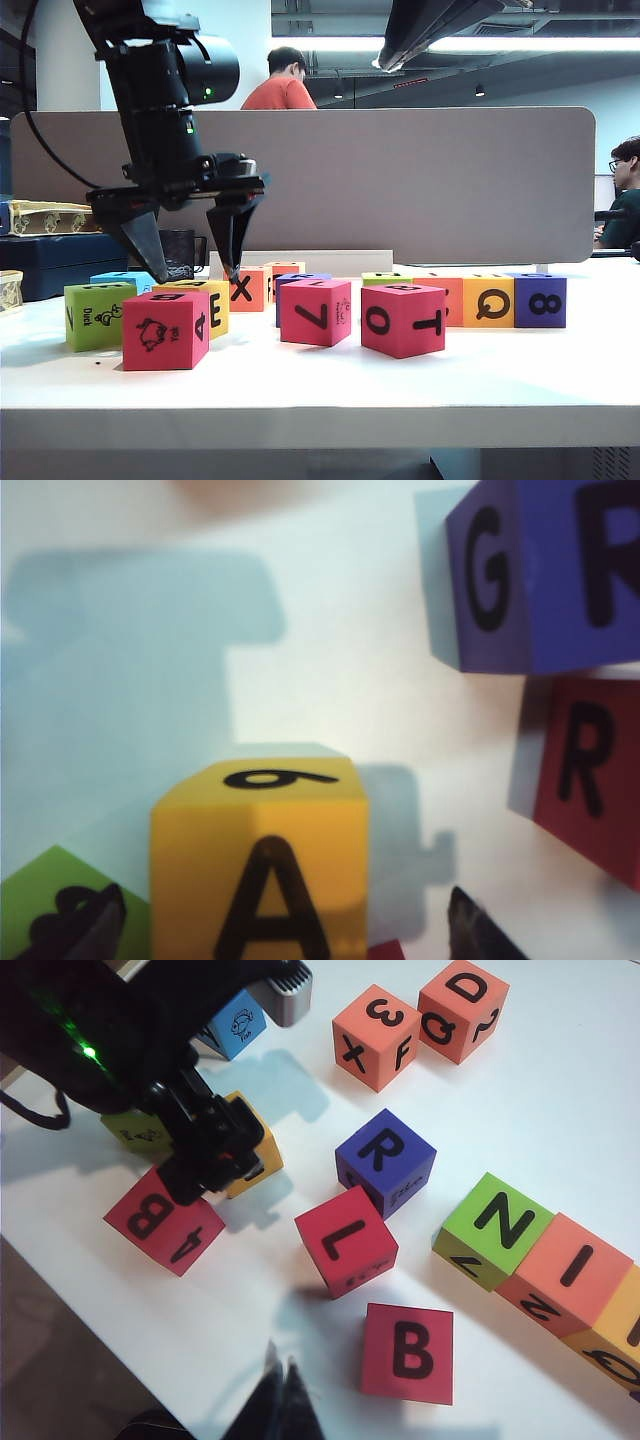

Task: Select the appropriate blocks from the scattered letter blocks on the table and arrange them in a row to spell out "LEARNING".

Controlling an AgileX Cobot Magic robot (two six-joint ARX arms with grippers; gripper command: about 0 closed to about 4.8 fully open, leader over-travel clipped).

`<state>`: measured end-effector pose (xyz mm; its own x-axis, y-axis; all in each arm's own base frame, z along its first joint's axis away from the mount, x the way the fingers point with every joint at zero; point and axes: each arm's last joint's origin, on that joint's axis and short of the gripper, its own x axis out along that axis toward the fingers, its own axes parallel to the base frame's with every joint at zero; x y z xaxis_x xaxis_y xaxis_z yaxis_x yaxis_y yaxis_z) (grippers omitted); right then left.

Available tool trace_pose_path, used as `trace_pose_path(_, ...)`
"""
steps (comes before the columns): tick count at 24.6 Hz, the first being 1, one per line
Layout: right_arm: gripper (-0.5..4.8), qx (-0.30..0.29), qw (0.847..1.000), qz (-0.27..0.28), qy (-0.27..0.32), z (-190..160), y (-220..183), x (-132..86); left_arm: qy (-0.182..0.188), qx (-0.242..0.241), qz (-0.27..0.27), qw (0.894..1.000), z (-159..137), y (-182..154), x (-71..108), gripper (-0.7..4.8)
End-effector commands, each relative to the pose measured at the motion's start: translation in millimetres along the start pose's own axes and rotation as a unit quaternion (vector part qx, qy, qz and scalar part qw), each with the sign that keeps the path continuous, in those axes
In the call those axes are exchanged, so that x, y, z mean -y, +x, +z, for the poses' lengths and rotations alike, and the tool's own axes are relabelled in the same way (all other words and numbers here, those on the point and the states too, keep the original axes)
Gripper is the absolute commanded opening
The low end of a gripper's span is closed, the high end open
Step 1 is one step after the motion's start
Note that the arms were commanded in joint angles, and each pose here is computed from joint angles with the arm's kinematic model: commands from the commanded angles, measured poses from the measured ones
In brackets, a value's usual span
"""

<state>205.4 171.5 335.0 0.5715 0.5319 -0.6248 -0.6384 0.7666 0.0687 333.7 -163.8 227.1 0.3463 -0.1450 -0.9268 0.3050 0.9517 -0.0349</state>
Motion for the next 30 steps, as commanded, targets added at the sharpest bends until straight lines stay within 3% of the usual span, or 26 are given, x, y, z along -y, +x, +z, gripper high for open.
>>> trace_pose_path(1, -0.02, 0.009, 1.000, 0.001, -0.002, 2.8, -2.1, -0.6, 0.003, -0.011, 0.001, 1.000, -0.1, 9.8, 0.7, 4.02)
trace_pose_path(2, -0.02, 0.009, 1.000, 0.001, -0.002, 2.7, -2.1, -0.7, 0.003, -0.022, 0.003, 1.000, -1.1, 15.6, 0.6, 3.94)
trace_pose_path(5, -0.02, 0.006, 1.000, 0.001, -0.002, 2.2, -2.0, -0.6, 0.003, -0.036, 0.005, 0.999, -2.4, 25.6, 0.8, 2.83)
trace_pose_path(6, -0.02, 0.006, 1.000, 0.001, -0.002, 2.1, -2.0, -0.6, 0.003, -0.037, 0.005, 0.999, -2.4, 25.7, 0.8, 2.71)
trace_pose_path(12, -0.02, 0.005, 1.000, 0.000, -0.002, 1.9, -2.0, -0.5, -0.004, -0.022, 0.005, 1.000, 0.4, 25.9, 1.0, 2.68)
trace_pose_path(20, -0.02, 0.002, 1.000, 0.000, -0.002, 1.4, -2.0, -0.5, -0.036, 0.051, -0.009, 0.998, 14.8, 25.3, 3.4, 2.68)
trace_pose_path(30, -0.02, 0.000, 1.000, 0.000, -0.002, 1.0, -2.0, -0.5, -0.037, 0.091, -0.017, 0.995, 22.9, 27.2, 4.5, 2.68)
